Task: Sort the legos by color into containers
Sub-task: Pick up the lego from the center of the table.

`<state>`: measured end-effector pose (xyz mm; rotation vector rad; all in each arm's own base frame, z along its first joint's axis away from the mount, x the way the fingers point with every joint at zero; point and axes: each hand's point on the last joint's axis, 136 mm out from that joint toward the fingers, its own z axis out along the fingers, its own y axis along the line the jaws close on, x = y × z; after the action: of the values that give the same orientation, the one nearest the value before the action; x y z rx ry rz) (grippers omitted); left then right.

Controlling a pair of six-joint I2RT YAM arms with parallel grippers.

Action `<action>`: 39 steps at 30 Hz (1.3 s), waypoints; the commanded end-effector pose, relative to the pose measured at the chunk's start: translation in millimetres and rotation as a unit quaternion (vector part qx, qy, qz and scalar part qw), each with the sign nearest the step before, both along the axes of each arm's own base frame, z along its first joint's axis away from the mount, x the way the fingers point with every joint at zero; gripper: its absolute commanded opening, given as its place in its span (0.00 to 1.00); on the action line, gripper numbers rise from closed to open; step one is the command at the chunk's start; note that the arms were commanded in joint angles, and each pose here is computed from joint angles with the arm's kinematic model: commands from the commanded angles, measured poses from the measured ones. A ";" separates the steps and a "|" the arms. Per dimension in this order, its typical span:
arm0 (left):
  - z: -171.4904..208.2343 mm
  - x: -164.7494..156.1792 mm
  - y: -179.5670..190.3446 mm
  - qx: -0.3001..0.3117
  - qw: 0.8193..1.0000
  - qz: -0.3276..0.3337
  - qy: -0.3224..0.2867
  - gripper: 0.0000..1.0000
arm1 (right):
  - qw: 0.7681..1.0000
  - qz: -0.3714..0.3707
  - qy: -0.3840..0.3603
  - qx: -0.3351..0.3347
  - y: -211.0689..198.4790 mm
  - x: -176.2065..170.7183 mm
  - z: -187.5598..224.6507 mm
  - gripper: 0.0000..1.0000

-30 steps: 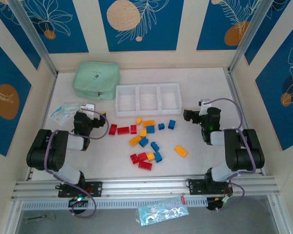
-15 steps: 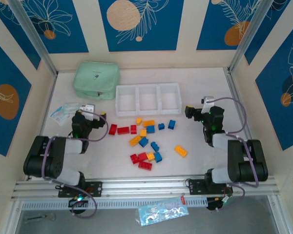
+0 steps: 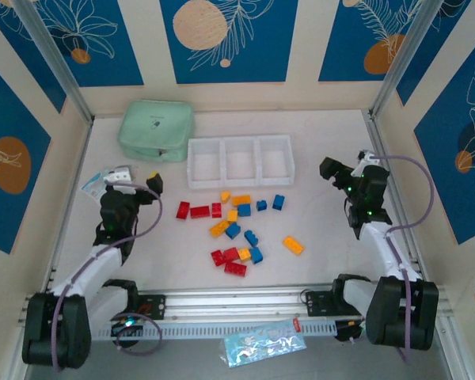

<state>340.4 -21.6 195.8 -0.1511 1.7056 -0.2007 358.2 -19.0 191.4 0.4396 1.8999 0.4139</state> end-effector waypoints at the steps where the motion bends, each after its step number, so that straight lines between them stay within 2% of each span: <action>1: -15.8 -10.0 12.3 -0.082 0.994 0.044 0.050 0.99 | 0.990 -0.005 0.073 0.121 5.2 -17.4 -21.5 0.99; 3: -21.1 -12.8 7.6 -0.091 0.991 0.036 0.088 0.99 | 0.985 0.000 0.088 0.147 7.4 -20.8 -25.6 0.99; 8: -28.8 -23.5 -10.8 -0.136 0.980 -0.001 0.146 0.99 | 0.985 0.020 0.134 0.110 25.7 -26.4 -29.9 0.99; 11: -34.6 -34.7 -25.6 -0.157 0.966 -0.032 0.201 0.99 | 0.983 0.068 0.153 0.077 53.1 -31.4 -24.9 0.99; 15: -45.6 -53.8 -48.1 -0.176 0.938 -0.073 0.288 0.99 | 0.977 0.129 0.170 0.011 91.0 -41.9 -27.4 0.99; 20: -64.0 -75.9 -63.5 -0.143 0.914 -0.088 0.370 0.99 | 0.959 0.203 0.196 -0.016 135.0 -54.6 -33.1 0.99; 26: -82.3 -84.1 -79.2 -0.072 0.896 -0.095 0.427 0.99 | 0.920 0.318 0.224 -0.037 201.5 -78.0 -41.4 0.99; 33: -99.9 -70.5 -110.6 0.004 0.879 -0.116 0.463 0.98 | 0.896 0.369 0.228 -0.099 250.8 -96.4 -48.6 0.99; 39: -116.3 -51.2 -110.3 0.038 0.871 -0.095 0.480 0.88 | 0.890 0.382 0.223 -0.110 266.9 -97.5 -46.8 0.99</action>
<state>278.2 -136.5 77.4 -0.0313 2.7382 -0.3038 256.8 245.0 138.0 -0.4171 2.5211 0.6608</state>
